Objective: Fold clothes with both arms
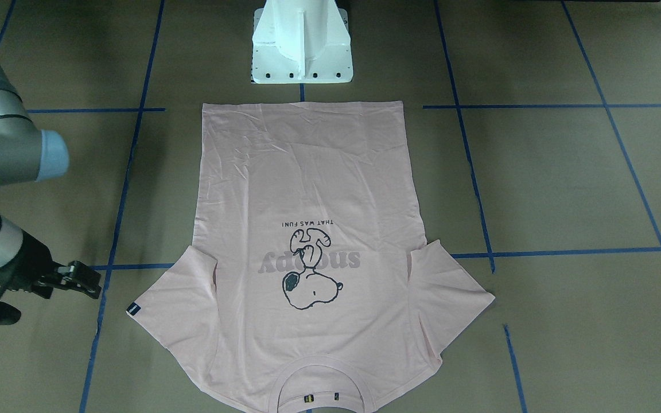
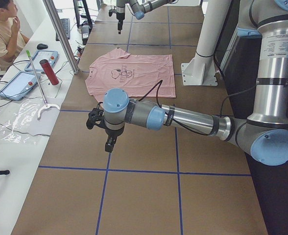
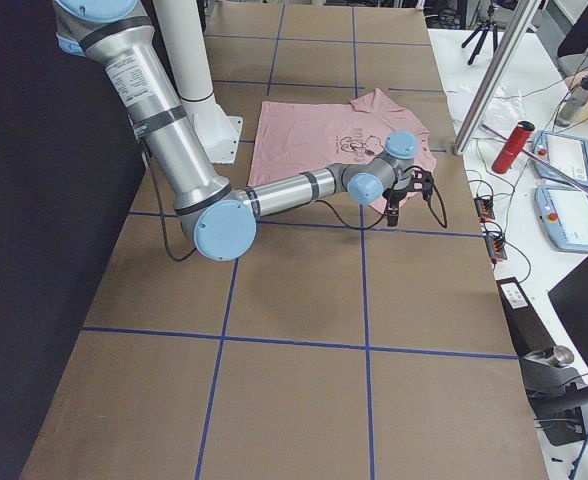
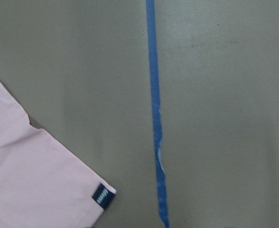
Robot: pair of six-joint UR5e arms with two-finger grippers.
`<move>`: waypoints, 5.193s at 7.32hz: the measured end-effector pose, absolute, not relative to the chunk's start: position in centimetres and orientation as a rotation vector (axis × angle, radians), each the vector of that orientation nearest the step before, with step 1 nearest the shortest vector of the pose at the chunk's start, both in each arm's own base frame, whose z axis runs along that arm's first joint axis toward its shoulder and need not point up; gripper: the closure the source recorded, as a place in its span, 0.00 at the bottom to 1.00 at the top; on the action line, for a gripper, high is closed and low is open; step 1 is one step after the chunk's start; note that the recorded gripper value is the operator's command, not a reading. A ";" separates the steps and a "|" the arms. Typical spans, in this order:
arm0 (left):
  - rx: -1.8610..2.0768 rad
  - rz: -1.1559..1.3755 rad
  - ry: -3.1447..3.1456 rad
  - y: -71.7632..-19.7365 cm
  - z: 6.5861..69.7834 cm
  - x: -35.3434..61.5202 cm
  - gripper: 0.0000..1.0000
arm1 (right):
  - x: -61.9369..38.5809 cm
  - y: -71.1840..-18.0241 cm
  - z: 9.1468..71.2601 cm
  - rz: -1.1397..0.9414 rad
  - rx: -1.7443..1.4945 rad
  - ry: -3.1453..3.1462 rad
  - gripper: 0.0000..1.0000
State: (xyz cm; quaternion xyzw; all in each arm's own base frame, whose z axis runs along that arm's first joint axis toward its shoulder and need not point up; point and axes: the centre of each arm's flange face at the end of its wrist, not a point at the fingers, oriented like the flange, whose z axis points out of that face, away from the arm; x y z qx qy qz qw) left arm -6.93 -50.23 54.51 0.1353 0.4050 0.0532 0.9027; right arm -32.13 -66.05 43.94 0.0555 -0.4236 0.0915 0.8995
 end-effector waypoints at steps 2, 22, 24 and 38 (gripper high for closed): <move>0.290 0.116 0.838 -50.3 54.3 -6.9 0.00 | -38.5 -66.1 43.1 0.335 0.121 -0.865 0.28; 0.331 0.120 1.053 -52.0 49.5 0.2 0.00 | -51.4 -63.3 27.3 0.443 0.254 -0.903 0.00; 0.264 0.050 1.073 -57.2 45.1 10.5 0.00 | -46.7 -58.8 28.9 0.390 0.188 -0.990 0.00; 0.303 -0.073 0.886 -65.7 46.4 38.8 1.00 | -35.4 -50.2 27.9 0.253 0.096 -1.170 0.00</move>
